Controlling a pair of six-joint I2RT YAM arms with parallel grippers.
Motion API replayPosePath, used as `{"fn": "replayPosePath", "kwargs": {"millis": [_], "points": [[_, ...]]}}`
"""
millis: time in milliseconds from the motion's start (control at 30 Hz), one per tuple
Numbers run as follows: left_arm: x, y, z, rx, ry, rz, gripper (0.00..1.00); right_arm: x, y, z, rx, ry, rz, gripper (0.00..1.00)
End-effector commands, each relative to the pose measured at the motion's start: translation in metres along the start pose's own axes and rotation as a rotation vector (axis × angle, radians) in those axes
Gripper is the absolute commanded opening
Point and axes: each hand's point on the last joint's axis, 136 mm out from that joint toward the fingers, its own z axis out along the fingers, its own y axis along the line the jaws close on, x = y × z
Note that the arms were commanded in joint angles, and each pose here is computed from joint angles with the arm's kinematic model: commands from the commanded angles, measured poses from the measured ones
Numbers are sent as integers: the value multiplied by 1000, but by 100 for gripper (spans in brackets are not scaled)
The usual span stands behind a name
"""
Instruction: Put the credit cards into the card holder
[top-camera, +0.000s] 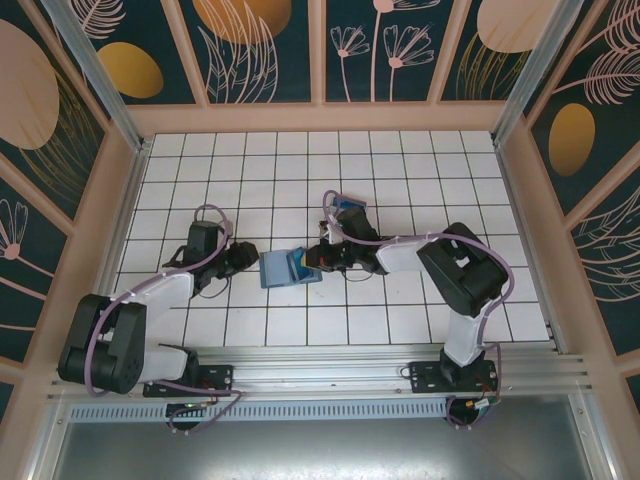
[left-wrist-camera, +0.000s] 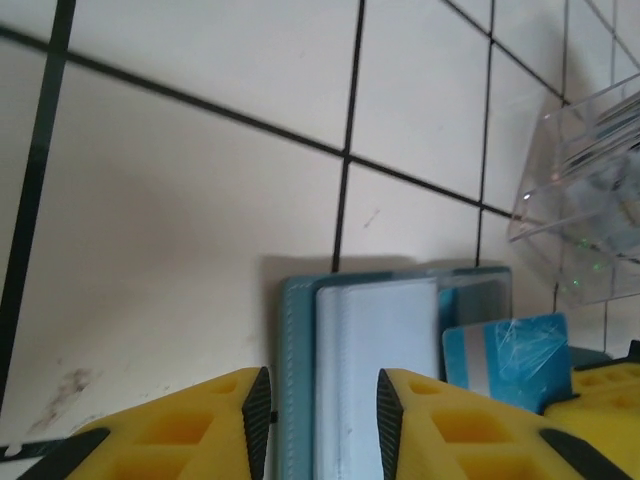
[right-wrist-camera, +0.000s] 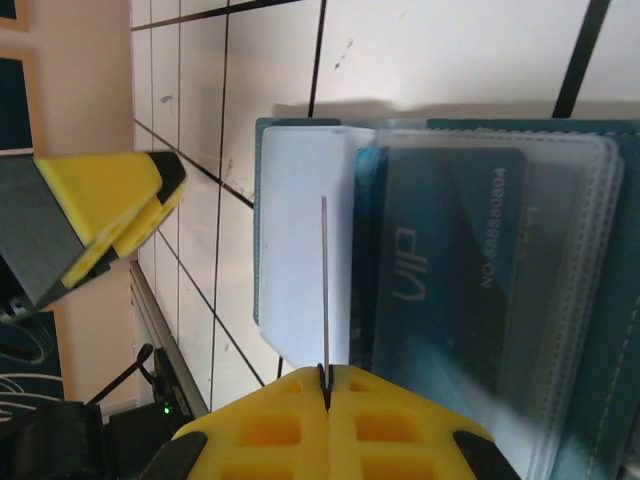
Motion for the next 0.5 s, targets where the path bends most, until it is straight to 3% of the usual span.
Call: {"fn": "replayPosePath", "kwargs": {"millis": [0,467], "points": [[15,8,6,10,47,-16,36,-6,5,4,-37,-30,14,2],[36,4,23,52,128,-38,33,-2,-14,8,5,-27,80,2]]}}
